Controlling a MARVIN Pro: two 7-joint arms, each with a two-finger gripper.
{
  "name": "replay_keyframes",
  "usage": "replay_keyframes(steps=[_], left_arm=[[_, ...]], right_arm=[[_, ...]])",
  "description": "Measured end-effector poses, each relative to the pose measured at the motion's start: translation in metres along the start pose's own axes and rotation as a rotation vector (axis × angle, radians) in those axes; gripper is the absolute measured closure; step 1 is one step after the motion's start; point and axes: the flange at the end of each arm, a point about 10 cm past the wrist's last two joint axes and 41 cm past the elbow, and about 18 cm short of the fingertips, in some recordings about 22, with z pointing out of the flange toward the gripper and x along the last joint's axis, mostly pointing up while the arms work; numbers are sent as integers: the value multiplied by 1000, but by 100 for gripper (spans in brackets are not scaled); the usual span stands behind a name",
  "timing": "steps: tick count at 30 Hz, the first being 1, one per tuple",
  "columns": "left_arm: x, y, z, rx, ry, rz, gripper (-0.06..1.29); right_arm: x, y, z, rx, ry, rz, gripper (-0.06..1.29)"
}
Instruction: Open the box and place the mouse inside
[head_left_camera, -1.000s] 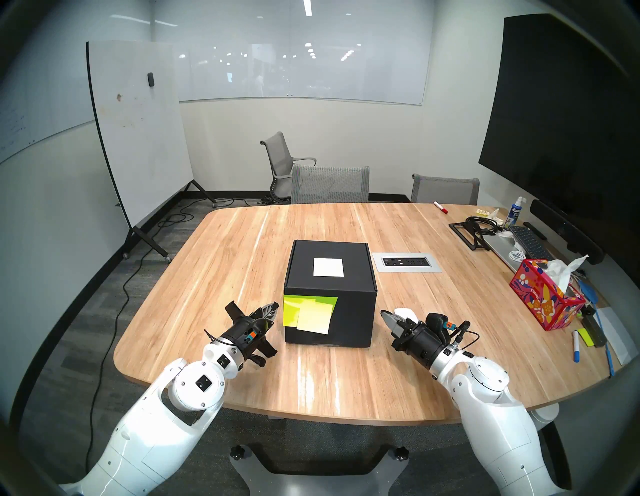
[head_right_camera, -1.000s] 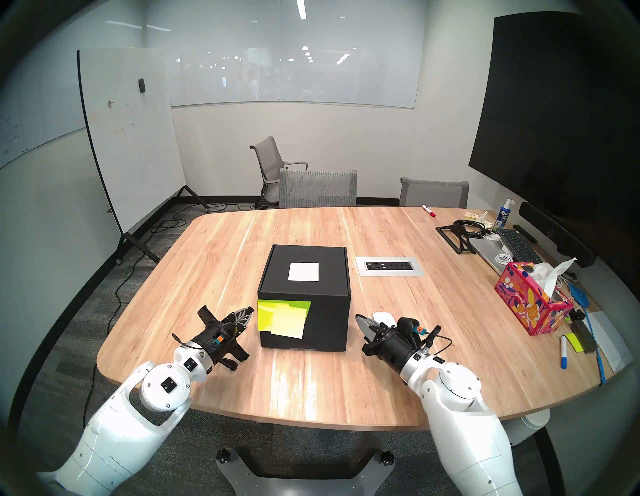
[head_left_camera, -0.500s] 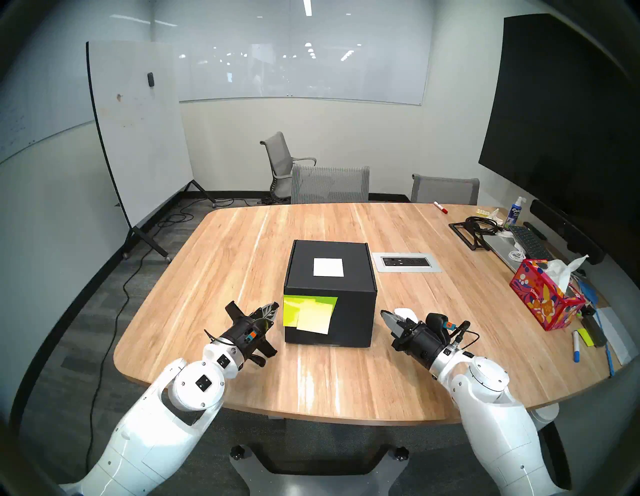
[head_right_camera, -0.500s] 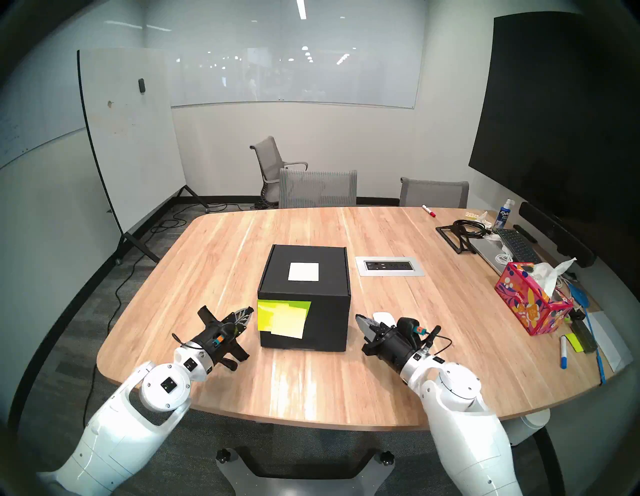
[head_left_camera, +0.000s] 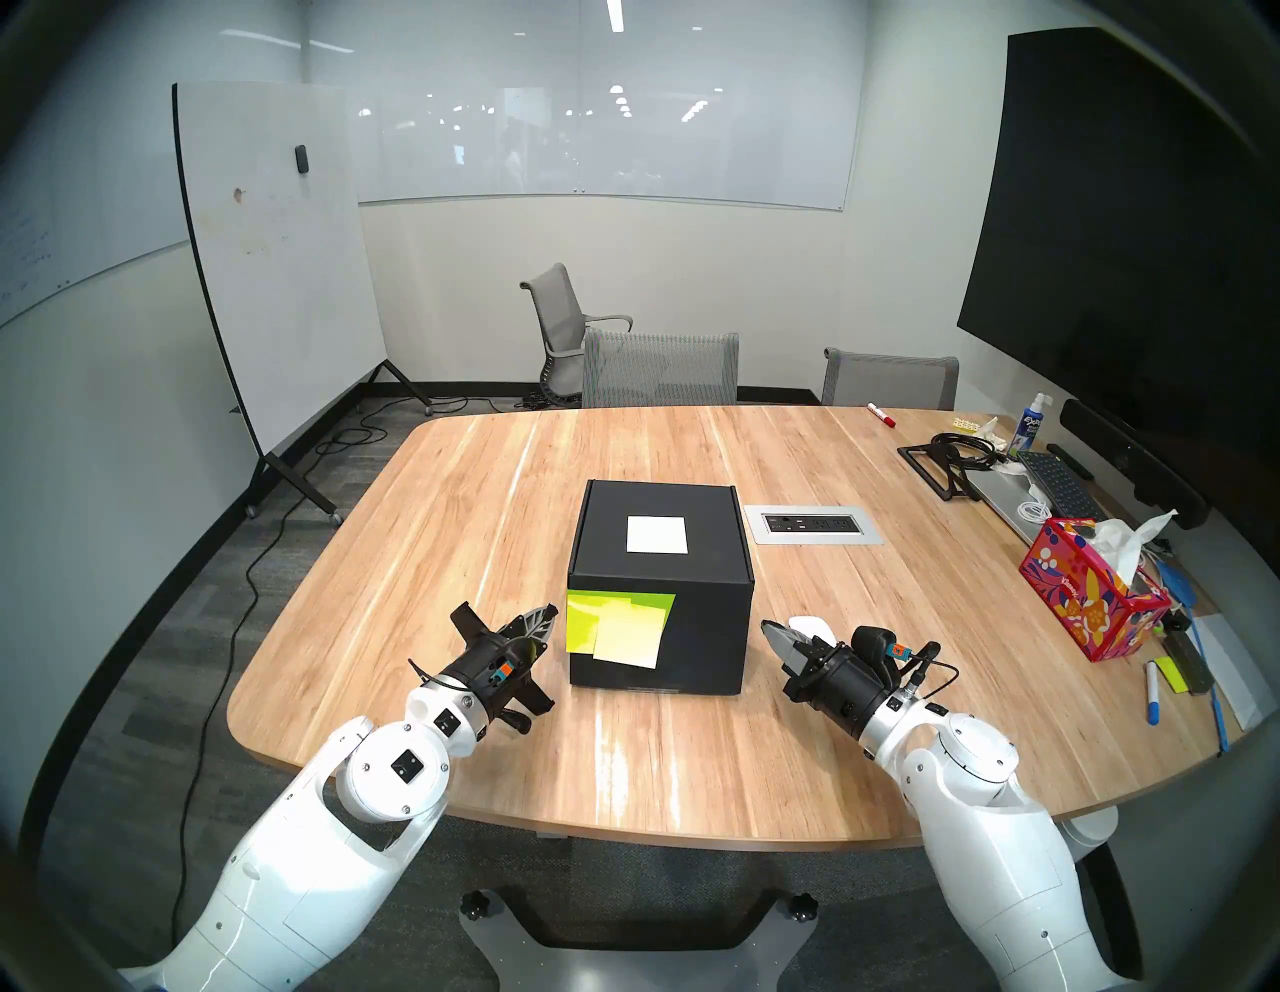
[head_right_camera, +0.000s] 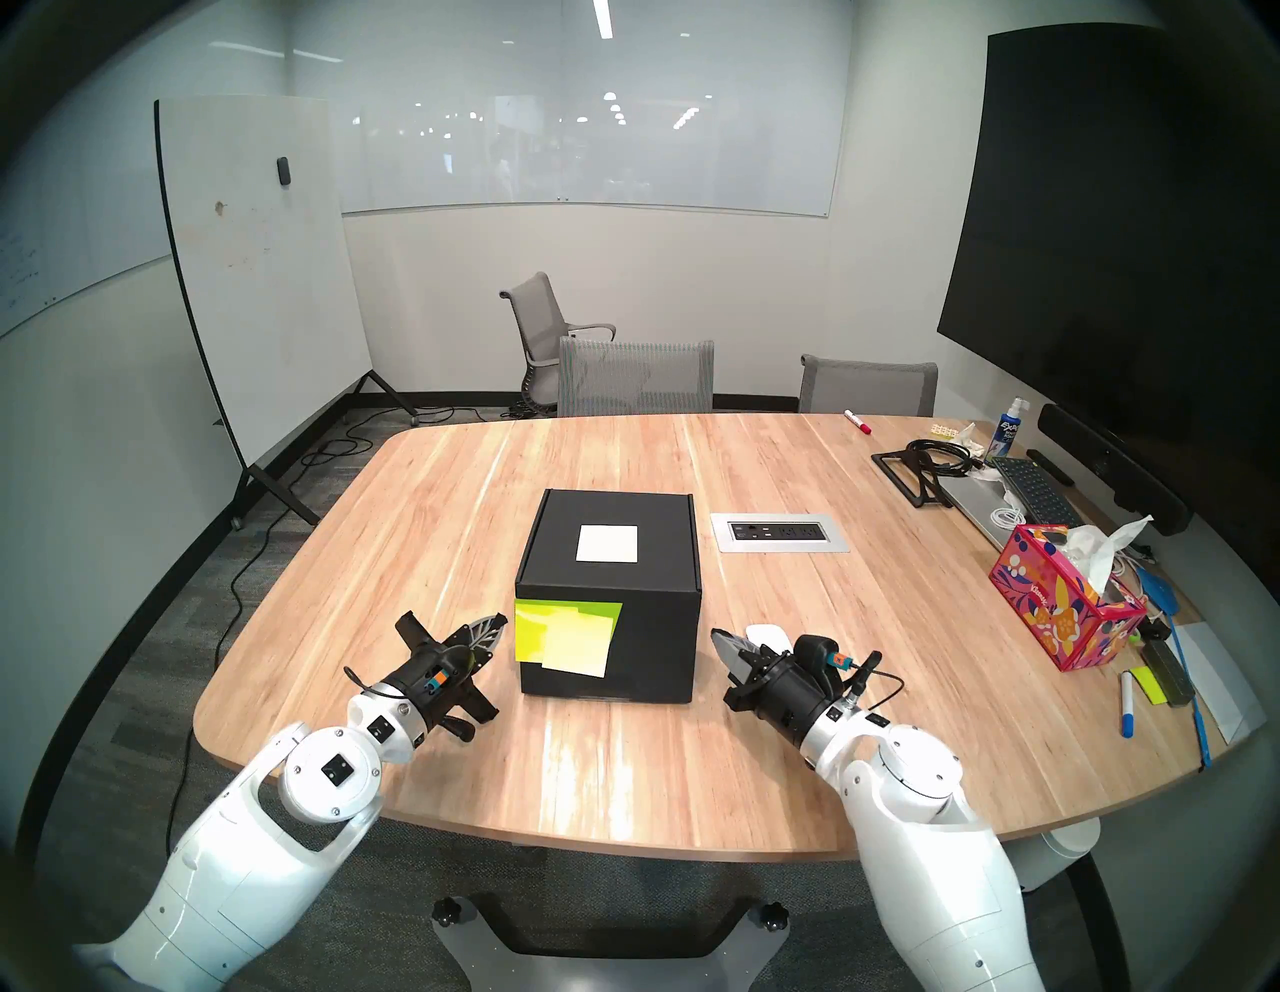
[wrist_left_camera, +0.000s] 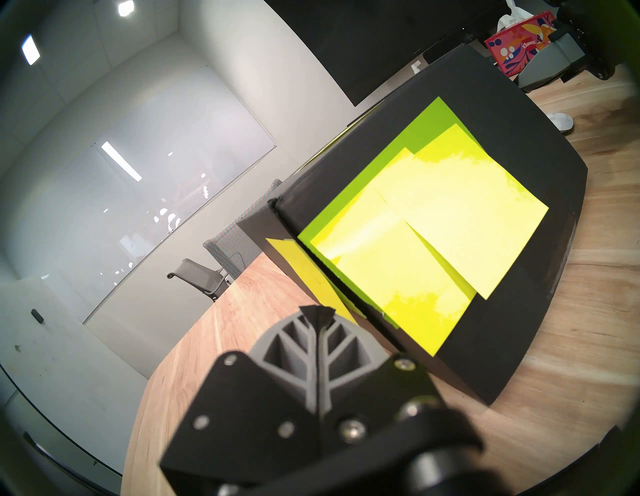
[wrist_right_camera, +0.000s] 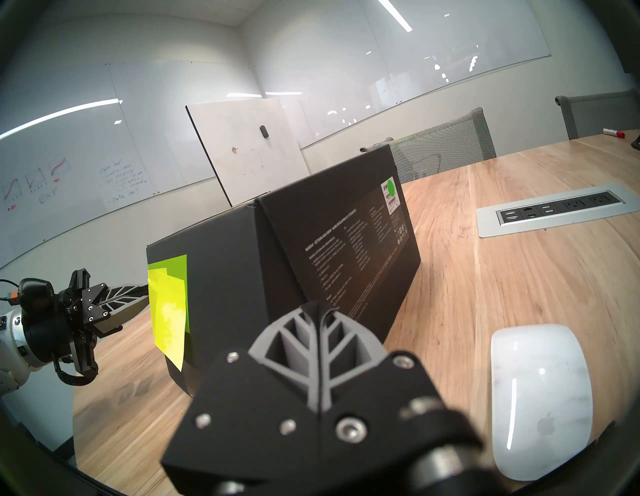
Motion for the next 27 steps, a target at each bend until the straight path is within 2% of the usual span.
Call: replay_keyframes(steps=[27], left_arm=[[0, 0, 0, 0, 0, 0, 125]], right_arm=[[0, 0, 0, 0, 0, -1, 125]])
